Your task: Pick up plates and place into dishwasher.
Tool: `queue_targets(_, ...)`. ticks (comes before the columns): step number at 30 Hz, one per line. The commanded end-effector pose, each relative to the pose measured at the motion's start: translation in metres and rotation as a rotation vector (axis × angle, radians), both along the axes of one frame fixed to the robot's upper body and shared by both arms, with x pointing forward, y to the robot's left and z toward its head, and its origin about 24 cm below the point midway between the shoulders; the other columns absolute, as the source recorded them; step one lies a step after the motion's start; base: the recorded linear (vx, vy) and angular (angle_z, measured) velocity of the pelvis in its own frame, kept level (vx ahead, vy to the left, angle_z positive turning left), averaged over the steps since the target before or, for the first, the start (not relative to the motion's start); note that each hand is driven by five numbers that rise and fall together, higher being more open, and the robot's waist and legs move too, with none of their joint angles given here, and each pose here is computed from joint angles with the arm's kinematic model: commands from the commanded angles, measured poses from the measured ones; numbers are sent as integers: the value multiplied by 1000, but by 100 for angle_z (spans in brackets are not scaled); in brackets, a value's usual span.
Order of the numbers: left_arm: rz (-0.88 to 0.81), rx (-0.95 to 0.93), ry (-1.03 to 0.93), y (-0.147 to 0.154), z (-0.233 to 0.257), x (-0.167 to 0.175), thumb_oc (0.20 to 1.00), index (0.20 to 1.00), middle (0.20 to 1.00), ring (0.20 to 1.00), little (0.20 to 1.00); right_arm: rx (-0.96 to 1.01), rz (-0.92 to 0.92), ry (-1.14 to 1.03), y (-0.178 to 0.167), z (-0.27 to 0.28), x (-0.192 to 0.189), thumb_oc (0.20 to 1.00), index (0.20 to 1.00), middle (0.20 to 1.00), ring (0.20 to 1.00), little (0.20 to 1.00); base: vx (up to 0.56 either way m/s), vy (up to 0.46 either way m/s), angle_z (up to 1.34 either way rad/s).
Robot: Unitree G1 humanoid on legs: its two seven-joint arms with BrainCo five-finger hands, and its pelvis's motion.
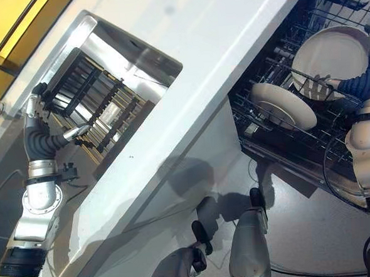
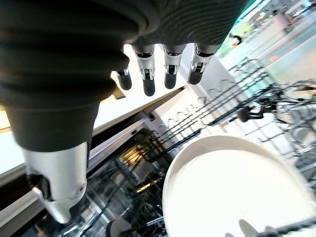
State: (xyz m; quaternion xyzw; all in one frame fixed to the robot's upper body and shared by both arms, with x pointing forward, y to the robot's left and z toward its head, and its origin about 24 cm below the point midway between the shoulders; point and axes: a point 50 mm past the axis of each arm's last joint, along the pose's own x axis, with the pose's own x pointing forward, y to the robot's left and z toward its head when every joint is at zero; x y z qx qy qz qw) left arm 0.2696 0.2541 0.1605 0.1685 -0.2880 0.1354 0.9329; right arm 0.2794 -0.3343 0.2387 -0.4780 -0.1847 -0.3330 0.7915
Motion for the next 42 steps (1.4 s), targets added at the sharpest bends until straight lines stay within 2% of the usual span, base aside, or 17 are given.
queue_targets(1, 43, -37, -24, 15, -3, -11, 1000, 1000, 1000, 1000, 1000, -17, 38, -87, 10, 1, -13, 1000, 1000, 1000, 1000, 1000, 73, 65, -22)
queue_targets(12, 14, -51, 66, 11, -25, -15, 1000, 1000, 1000, 1000, 1000, 73, 50, 83, 2, -52, -22, 1000, 1000, 1000, 1000, 1000, 114, 42, -15)
queue_targets(18, -2, -57, 90, 9, -37, -18, 1000, 1000, 1000, 1000, 1000, 242, 78, 41, 9, -81, -30, 1000, 1000, 1000, 1000, 1000, 12, -4, -1)
queue_targets(25, -29, -54, 99, -1, -43, -15, 1000, 1000, 1000, 1000, 1000, 412, 166, 62, 26, -108, -17, 1000, 1000, 1000, 1000, 1000, 5, 11, -6)
queue_targets(29, -39, -53, 97, -7, -41, -9, 1000, 1000, 1000, 1000, 1000, 490, 241, 58, 33, -110, -8, 1000, 1000, 1000, 1000, 1000, -15, 12, -8)
queue_targets(34, -48, -30, 39, -16, -25, 6, 1000, 1000, 1000, 1000, 1000, 538, 314, -28, 46, -86, 17, 1000, 1000, 1000, 1000, 1000, -187, -4, -2)
queue_targets(38, -50, -36, 8, -23, -16, 15, 1000, 1000, 1000, 1000, 1000, 524, 300, -124, 54, -59, 35, 1000, 1000, 1000, 1000, 1000, -147, 39, -2)
queue_targets(42, -56, -50, -9, -26, -13, 17, 1000, 1000, 1000, 1000, 1000, 497, 230, -235, 56, -45, 38, 1000, 1000, 1000, 1000, 1000, -60, 46, -19)
